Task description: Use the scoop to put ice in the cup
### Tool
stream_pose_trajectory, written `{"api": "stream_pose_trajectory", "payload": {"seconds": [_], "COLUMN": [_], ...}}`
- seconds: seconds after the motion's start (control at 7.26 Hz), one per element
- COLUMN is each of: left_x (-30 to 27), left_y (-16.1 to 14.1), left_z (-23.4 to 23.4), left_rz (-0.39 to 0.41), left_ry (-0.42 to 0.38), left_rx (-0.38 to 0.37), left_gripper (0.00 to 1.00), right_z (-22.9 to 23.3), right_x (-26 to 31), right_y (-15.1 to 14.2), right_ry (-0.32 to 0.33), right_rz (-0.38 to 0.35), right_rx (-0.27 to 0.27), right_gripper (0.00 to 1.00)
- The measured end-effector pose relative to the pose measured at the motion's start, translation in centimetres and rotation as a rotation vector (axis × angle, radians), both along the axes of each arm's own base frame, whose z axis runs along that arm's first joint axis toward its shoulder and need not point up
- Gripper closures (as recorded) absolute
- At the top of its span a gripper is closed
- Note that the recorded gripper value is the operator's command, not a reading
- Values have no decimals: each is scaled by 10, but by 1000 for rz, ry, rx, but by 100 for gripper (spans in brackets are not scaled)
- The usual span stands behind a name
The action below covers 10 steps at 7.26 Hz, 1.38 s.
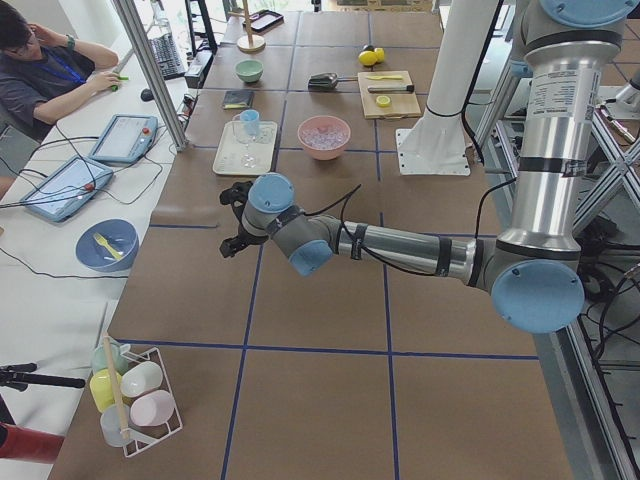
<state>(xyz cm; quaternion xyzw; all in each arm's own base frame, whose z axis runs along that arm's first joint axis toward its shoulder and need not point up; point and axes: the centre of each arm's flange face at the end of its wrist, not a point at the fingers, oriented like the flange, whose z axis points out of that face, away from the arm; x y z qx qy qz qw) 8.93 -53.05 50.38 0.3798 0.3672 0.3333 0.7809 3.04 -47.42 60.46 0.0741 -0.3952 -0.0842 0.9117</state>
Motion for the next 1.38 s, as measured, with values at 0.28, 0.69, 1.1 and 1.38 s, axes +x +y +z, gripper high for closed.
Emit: {"api": "stream_pose_trajectory", "payload": {"seconds": [0.28, 0.69, 1.1, 1.38], "left_x": [82, 209, 326, 371], "left_y": [13, 42, 79, 94], "left_z": [-27, -74, -103, -121], "left_rz": [150, 369, 532, 507], "left_ry": [43, 126, 227, 239], "left_rx": [121, 262, 389, 443], "left_gripper": [0, 0, 0, 0], "right_z": [-2, -9, -19, -24], "right_x": [-1, -4, -12, -13], "right_y": [-1, -1, -1, -1], "right_ry": [-1, -2, -5, -7], "right_rz": [0, -5, -22, -23], "right_rx": [4, 14, 34, 44], "right_gripper": [0, 0, 0, 0]}}
